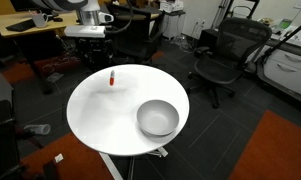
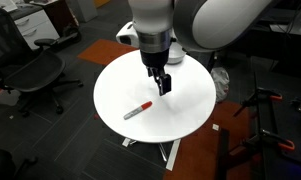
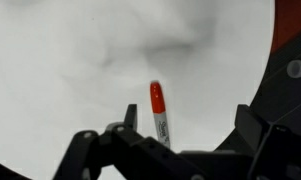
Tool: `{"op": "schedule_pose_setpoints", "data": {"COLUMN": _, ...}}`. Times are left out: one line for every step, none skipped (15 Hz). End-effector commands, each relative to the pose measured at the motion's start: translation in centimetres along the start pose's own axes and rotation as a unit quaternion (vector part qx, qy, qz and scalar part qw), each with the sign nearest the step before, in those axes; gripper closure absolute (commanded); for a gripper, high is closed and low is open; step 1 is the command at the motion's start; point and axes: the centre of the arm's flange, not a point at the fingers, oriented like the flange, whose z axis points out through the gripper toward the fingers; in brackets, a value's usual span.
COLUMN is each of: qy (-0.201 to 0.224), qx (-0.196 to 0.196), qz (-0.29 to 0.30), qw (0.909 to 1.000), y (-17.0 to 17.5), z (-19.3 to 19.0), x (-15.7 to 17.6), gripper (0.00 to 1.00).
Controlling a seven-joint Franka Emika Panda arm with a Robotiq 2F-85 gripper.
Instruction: Pick the pen on the table and put it in the bowl
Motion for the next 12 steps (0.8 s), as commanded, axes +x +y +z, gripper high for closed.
{"op": "schedule_pose_setpoints", "data": {"qy": -0.011, "qx": 0.005, "qz": -0.021, "qw": 0.9997, "y": 1.1, "z": 2.1, "x": 2.3, "gripper": 0.00}}
{"op": "schedule_pose_setpoints", "data": {"qy": -0.033, "qx": 0.010, "qz": -0.017, "qw": 0.9993, "y": 1.0, "z": 2.4, "x": 2.5, "gripper": 0.00}}
{"op": "schedule_pose_setpoints", "data": {"qy": -0.013, "qx": 0.006, "qz": -0.009, "qw": 0.9999, "y": 0.2, "z": 2.1, "x": 1.1, "gripper": 0.00}}
{"op": "schedule_pose_setpoints", "data": {"qy": -0.020, "qx": 0.010, "qz": -0.010, "qw": 0.9997, "y": 0.3, "z": 2.6, "x": 1.3, "gripper": 0.00}}
{"op": "schedule_pose_setpoints", "data": {"qy": -0.022, "qx": 0.011, "qz": -0.011, "qw": 0.9996, "y": 0.3, "z": 3.0, "x": 1.4, "gripper": 0.00}}
{"op": "schedule_pose_setpoints", "data": {"qy": -0.022, "qx": 0.011, "qz": -0.011, "qw": 0.9996, "y": 0.4, "z": 3.1, "x": 1.6, "gripper": 0.00}}
{"op": "schedule_pose_setpoints", "data": {"qy": -0.022, "qx": 0.011, "qz": -0.011, "qw": 0.9996, "y": 0.5, "z": 3.1, "x": 1.6, "gripper": 0.00}}
{"op": "schedule_pose_setpoints", "data": {"qy": -0.022, "qx": 0.011, "qz": -0.011, "qw": 0.9996, "y": 0.5, "z": 3.1, "x": 1.7, "gripper": 0.00}}
{"op": "schedule_pose_setpoints", "data": {"qy": -0.013, "qx": 0.008, "qz": -0.020, "qw": 0.9997, "y": 0.5, "z": 3.2, "x": 1.8, "gripper": 0.00}}
{"op": "schedule_pose_setpoints", "data": {"qy": -0.008, "qx": 0.005, "qz": -0.031, "qw": 0.9995, "y": 0.4, "z": 3.4, "x": 1.9, "gripper": 0.00}}
{"op": "schedule_pose_setpoints", "data": {"qy": -0.004, "qx": 0.005, "qz": -0.037, "qw": 0.9993, "y": 0.4, "z": 3.7, "x": 2.1, "gripper": 0.00}}
{"op": "schedule_pose_setpoints", "data": {"qy": 0.000, "qx": 0.006, "qz": -0.048, "qw": 0.9988, "y": 0.4, "z": 4.0, "x": 2.3, "gripper": 0.00}}
